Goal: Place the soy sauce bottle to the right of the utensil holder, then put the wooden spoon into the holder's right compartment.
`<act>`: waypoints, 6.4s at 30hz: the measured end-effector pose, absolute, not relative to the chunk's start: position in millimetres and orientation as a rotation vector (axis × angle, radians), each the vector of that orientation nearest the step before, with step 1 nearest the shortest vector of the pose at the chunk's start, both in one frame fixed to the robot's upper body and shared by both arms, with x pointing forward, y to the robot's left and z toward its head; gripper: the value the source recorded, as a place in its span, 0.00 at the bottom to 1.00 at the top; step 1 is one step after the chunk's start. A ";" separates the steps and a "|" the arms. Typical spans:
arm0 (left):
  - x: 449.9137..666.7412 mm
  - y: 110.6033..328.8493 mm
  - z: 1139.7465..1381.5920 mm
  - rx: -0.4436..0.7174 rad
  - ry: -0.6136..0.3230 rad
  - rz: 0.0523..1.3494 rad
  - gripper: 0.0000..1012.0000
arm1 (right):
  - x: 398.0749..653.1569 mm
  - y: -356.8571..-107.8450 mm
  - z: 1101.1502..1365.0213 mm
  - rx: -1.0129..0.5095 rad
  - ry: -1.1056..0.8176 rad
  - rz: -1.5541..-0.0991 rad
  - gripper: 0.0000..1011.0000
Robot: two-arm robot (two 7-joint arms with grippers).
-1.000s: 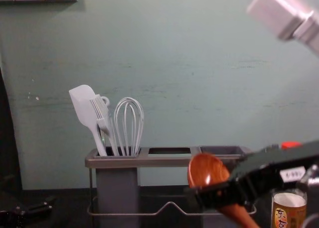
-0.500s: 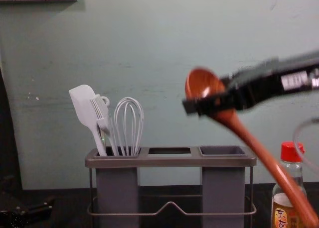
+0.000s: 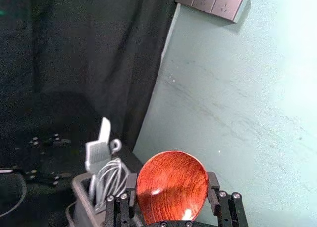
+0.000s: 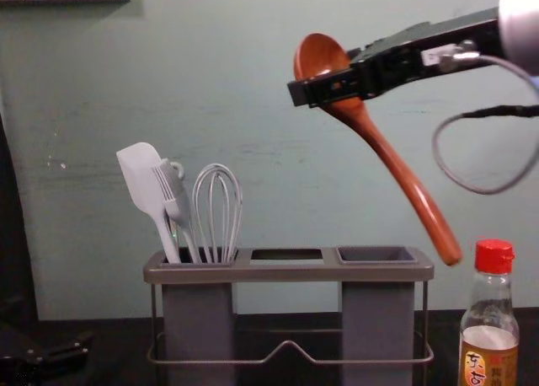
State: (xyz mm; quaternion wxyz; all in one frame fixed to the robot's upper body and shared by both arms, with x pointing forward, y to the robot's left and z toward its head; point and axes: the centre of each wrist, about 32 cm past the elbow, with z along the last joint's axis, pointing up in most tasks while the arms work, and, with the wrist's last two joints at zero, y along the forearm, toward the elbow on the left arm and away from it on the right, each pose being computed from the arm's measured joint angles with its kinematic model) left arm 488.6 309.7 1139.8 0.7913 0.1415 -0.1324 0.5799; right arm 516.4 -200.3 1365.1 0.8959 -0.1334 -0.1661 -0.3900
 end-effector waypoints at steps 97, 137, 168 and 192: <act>488.6 309.7 1139.8 0.304 -0.285 1.248 1.00 | 520.7 -217.3 1344.8 -0.260 -0.393 -0.808 0.83; 488.6 309.6 1139.8 0.304 -0.285 1.248 1.00 | 524.4 -228.4 1298.1 -0.223 -0.290 -0.793 0.83; 488.6 309.7 1139.8 0.304 -0.285 1.248 1.00 | 525.5 -226.6 1281.8 -0.255 -0.244 -0.812 0.83; 488.6 309.7 1139.8 0.304 -0.285 1.248 1.00 | 525.6 -225.5 1279.4 -0.261 -0.225 -0.835 0.83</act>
